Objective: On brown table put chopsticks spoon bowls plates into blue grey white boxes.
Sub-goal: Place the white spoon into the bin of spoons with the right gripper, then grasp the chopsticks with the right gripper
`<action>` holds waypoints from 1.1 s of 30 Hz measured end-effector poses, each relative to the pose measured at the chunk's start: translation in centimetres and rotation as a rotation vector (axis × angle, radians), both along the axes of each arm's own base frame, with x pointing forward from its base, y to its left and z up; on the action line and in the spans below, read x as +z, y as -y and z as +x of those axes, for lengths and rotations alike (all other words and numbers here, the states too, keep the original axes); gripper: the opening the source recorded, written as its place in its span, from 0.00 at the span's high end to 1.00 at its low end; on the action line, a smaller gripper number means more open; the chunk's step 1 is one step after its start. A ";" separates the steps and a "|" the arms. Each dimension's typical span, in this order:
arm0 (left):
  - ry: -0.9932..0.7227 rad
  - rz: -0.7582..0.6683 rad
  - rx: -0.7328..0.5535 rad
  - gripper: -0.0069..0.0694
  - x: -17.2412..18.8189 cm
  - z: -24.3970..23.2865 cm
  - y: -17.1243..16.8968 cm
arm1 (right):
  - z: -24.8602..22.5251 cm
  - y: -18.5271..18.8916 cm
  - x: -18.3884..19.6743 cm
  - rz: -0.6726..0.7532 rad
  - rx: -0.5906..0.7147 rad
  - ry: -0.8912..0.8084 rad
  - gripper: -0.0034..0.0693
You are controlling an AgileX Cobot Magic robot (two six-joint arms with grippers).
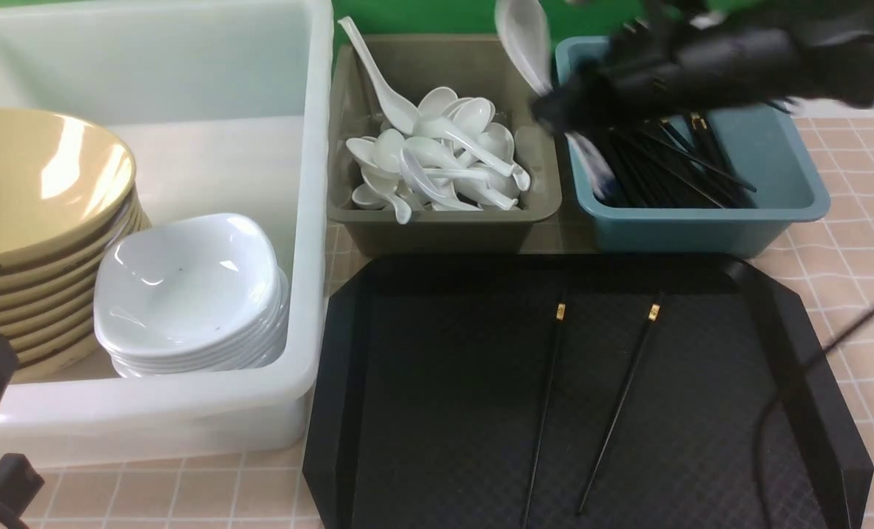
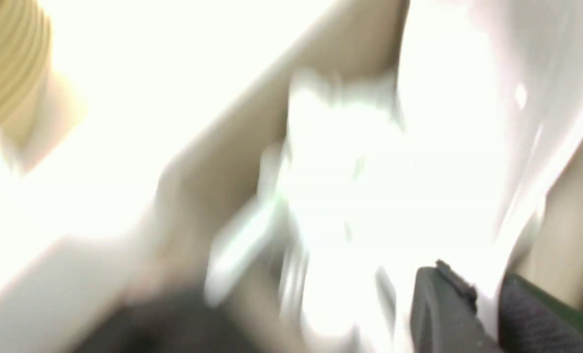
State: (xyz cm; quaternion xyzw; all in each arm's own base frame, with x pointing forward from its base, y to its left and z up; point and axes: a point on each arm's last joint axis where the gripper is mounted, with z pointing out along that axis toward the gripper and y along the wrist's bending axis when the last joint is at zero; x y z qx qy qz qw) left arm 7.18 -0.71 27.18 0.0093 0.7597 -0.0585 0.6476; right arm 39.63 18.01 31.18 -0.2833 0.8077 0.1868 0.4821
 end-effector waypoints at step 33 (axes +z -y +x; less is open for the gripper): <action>-0.003 -0.011 -0.002 0.90 0.0 0.0 0.0 | -12.0 -6.0 -12.3 -0.281 0.171 -0.560 0.90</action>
